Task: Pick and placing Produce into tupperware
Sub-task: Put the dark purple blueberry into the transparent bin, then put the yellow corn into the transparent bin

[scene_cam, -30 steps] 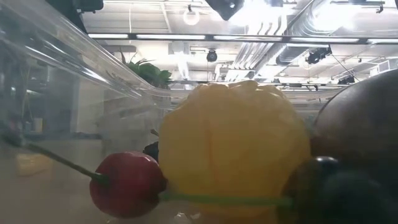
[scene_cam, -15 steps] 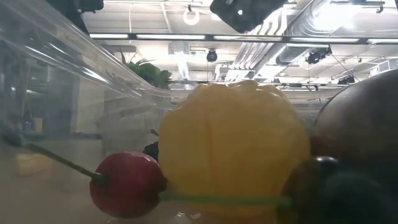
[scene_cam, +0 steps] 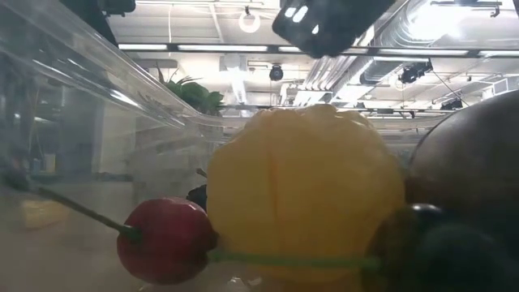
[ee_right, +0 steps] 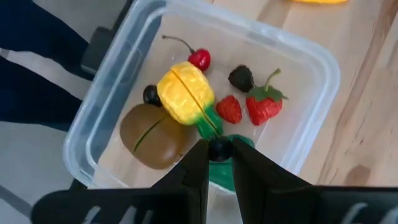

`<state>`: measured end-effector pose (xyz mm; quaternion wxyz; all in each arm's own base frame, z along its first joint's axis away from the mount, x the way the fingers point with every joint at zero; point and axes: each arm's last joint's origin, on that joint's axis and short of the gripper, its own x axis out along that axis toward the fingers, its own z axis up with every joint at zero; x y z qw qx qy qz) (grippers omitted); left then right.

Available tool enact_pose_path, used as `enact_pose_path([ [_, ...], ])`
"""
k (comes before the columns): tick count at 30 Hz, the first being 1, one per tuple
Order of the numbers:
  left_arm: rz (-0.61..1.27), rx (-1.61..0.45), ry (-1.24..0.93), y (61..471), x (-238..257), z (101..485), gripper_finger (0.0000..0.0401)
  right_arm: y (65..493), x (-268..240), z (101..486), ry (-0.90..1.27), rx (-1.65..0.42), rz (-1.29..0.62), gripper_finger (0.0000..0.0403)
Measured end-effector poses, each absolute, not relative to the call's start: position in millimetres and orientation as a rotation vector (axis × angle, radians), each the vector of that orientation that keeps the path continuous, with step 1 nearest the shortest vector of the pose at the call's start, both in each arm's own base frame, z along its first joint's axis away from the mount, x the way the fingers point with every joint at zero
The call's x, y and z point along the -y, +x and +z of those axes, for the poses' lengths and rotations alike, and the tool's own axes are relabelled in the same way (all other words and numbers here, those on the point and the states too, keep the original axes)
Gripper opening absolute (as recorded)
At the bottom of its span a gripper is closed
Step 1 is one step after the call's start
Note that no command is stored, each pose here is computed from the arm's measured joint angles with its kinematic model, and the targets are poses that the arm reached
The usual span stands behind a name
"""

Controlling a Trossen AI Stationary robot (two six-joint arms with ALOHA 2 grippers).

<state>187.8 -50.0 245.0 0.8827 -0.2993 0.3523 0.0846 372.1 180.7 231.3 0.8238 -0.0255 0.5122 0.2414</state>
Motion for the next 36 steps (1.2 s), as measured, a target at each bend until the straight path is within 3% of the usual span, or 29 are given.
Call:
enact_pose_path([
  [9, 0.177, -0.736, -0.622, 187.7, 50.0, 244.8, 0.0005, 382.2, -185.5, 204.0, -0.054, -1.128, 0.512, 0.0041],
  [20, 0.175, -0.739, -0.614, 187.4, 50.0, 244.5, 0.0005, 386.7, -184.1, 202.0, -0.066, -1.1, 0.492, 0.0042],
  [31, 0.145, -0.761, -0.616, 186.9, 50.8, 244.1, 0.0005, 388.1, -182.5, 202.3, -0.056, -1.095, 0.484, 0.0108],
  [36, 0.12, -0.767, -0.591, 186.9, 51.2, 244.1, 0.0005, 393.0, -178.1, 203.9, -0.026, -1.068, 0.467, 0.0116],
])
